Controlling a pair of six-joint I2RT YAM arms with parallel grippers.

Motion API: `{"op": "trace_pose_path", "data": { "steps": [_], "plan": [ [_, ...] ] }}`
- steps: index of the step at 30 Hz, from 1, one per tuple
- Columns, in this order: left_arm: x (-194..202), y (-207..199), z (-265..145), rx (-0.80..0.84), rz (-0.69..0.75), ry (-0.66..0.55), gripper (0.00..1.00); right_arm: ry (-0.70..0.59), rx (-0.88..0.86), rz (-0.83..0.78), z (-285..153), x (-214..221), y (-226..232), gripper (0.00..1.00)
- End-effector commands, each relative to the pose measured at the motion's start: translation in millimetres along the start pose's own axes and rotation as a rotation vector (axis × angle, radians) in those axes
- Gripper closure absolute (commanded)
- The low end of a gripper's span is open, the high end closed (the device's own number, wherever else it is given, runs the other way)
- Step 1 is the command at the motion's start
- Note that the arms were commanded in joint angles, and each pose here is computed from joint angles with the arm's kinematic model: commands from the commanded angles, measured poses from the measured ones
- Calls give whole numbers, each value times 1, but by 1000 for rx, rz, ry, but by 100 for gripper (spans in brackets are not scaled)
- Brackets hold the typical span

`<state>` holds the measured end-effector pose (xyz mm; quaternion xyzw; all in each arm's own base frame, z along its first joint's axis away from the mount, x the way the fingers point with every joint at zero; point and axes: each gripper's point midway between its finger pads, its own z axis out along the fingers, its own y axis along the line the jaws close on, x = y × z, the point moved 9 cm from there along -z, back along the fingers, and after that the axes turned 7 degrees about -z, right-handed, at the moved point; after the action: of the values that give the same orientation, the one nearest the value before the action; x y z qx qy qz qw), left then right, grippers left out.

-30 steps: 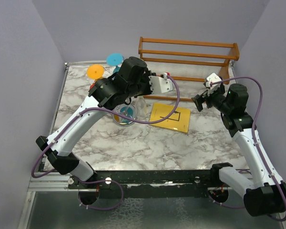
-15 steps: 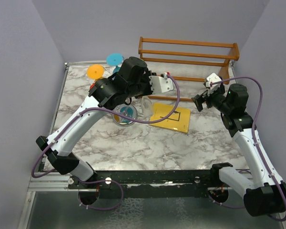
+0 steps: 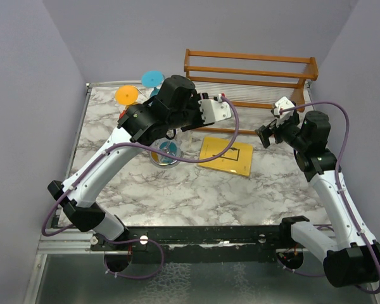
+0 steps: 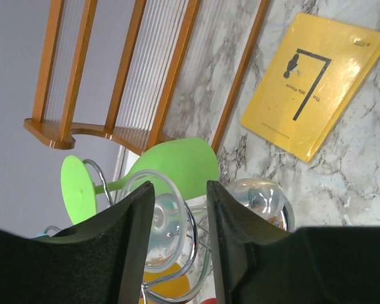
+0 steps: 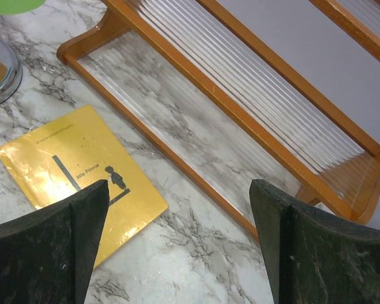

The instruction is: Place the wine glass upside down on the wine glass rack

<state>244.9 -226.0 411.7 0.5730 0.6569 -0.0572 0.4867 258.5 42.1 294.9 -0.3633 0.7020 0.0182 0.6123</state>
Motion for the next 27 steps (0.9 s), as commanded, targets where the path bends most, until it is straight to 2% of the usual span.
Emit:
{"op": "trace_pose_path", "data": {
  "steps": [1, 11, 16, 22, 27],
  "plan": [
    [-14, -1, -9, 13, -48, -105, 55, -16, 72, -4, -13, -21, -12, 9],
    [-30, -5, -28, 65, -129, -231, 41, 73, 201, 4, -38, -30, -23, 9],
    [-33, -4, -39, 52, -142, -265, 35, 198, 344, 60, -59, -24, -33, 9],
    [-34, 4, -51, -48, -188, -281, 19, 294, 479, 192, -101, -8, -49, 9],
    [-29, 8, -58, -131, -231, -273, 16, 401, 596, 249, -129, 7, -55, 10]
  ]
}}
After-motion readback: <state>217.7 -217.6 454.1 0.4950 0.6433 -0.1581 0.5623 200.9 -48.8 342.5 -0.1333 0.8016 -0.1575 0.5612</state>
